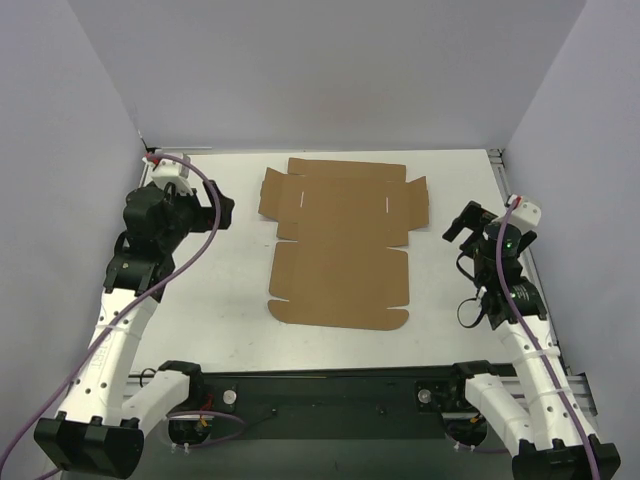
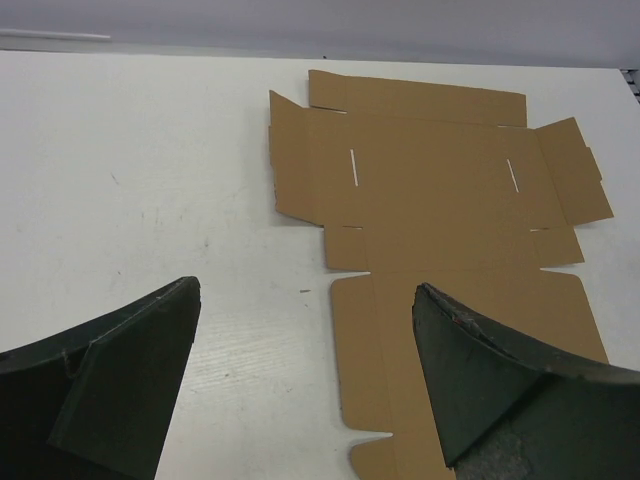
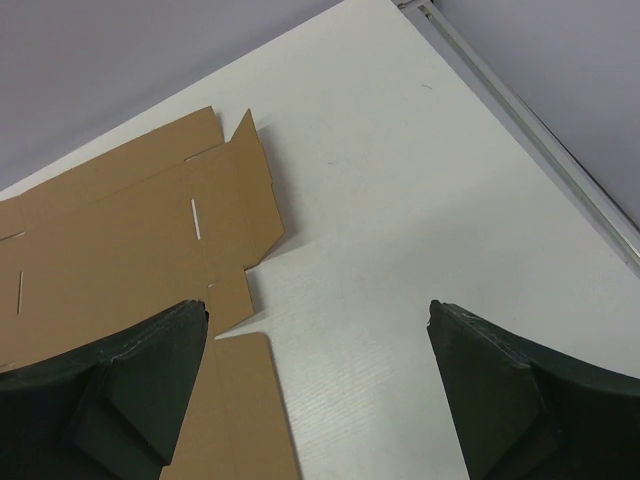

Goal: Fold the paper box

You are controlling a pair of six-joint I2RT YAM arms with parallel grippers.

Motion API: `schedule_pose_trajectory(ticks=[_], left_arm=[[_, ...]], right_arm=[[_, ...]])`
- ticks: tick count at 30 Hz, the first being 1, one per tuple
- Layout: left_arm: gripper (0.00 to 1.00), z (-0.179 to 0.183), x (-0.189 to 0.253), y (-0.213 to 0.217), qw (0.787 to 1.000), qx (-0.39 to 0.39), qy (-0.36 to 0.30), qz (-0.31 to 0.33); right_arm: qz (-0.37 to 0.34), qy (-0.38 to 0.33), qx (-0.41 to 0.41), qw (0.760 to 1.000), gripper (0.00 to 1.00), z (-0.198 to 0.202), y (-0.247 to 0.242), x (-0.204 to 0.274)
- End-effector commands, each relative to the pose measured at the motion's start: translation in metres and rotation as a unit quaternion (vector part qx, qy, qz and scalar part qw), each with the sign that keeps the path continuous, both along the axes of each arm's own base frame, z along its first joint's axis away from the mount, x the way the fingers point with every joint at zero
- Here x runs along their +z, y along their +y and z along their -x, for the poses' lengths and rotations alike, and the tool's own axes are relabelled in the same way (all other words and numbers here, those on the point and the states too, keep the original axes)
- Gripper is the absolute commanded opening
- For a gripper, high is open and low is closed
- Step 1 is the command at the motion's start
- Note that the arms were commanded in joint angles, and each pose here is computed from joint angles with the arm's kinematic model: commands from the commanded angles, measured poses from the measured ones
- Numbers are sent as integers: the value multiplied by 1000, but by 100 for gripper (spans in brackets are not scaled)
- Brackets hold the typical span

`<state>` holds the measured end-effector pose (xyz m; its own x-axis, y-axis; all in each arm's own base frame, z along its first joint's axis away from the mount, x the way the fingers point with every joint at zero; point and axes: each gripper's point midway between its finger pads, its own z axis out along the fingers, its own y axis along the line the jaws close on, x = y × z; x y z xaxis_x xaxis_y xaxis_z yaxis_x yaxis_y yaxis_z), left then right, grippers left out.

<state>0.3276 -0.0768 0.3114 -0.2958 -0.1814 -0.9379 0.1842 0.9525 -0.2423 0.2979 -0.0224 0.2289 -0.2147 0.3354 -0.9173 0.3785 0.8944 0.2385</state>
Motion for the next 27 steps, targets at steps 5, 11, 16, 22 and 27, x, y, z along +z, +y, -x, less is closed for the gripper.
schedule_pose_trajectory(ticks=[5,11,16,22,27], left_arm=[[97,-9,14,8,999,30,-11,9],[97,-6,30,15,997,45,-57,7],[97,-23,26,-6,1000,1,-18,25],[97,-38,-33,-17,996,-17,88,18],[97,-37,-60,-33,990,-60,121,38]], right_arm=[[-15,7,32,999,99,-1,12,24],[-28,38,69,996,96,-5,27,21],[-19,119,93,988,90,-7,42,13],[23,273,113,955,88,-31,66,-29],[-95,312,107,939,83,-65,47,-65]])
